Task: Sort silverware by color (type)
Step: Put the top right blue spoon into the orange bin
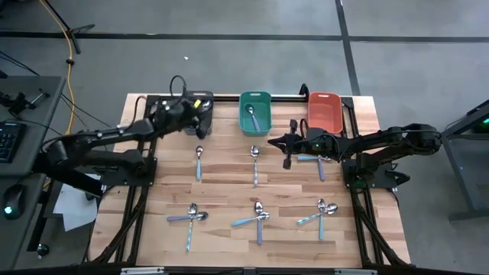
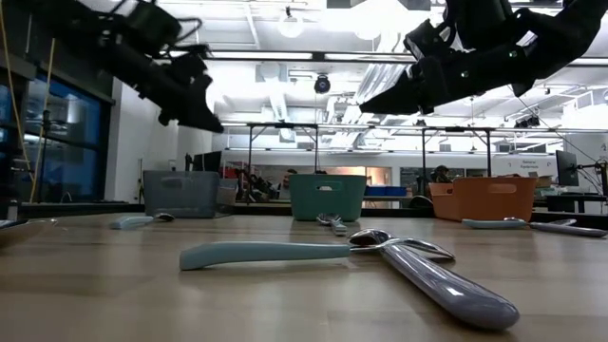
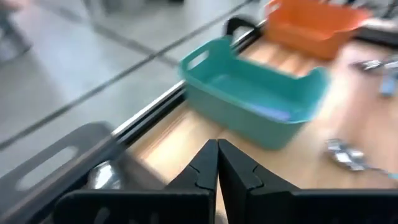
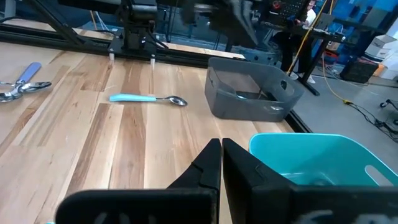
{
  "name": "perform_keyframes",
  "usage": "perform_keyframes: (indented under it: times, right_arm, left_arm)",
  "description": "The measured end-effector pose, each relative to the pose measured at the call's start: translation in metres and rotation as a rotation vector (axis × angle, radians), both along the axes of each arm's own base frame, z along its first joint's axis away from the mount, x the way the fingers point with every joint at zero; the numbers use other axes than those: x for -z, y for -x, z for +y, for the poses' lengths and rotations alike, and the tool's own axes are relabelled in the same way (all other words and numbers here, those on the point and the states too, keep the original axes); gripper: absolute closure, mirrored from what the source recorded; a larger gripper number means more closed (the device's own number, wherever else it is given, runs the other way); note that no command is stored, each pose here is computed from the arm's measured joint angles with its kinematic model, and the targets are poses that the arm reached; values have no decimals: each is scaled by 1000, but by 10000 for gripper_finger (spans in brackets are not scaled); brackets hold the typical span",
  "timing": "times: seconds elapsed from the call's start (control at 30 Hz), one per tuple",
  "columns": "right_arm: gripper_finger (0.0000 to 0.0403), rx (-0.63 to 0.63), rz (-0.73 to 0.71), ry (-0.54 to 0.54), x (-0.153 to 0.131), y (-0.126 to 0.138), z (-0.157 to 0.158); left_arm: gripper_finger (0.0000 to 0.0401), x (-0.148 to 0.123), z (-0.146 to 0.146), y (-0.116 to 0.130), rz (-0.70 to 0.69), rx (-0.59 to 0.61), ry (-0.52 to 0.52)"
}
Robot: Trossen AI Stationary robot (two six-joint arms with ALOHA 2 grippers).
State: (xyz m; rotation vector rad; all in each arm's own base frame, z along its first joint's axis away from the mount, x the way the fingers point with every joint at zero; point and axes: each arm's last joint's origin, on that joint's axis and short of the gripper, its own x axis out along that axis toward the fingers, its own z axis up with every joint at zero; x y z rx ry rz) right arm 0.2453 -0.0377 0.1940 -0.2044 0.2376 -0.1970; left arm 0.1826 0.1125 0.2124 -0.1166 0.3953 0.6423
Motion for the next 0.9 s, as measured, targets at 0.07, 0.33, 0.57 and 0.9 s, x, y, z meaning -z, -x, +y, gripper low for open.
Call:
perform_keyframes:
  times: [0.07, 0.33, 0.57, 0.9]
  right_arm:
    - [403, 2, -2, -9, 0, 0, 0]
    - [403, 3, -2, -14, 0, 0, 0]
    - [403, 4, 0, -14, 0, 0, 0]
    - [403, 4, 6, -15, 1, 0, 0]
  left_arm:
    - [400, 5, -13, 1, -44, 53, -22]
    - [398, 35, -57, 3, -140, 252, -59]
    - [398, 45, -80, 5, -184, 374, -68]
    - [398, 45, -100, 3, -164, 500, -110]
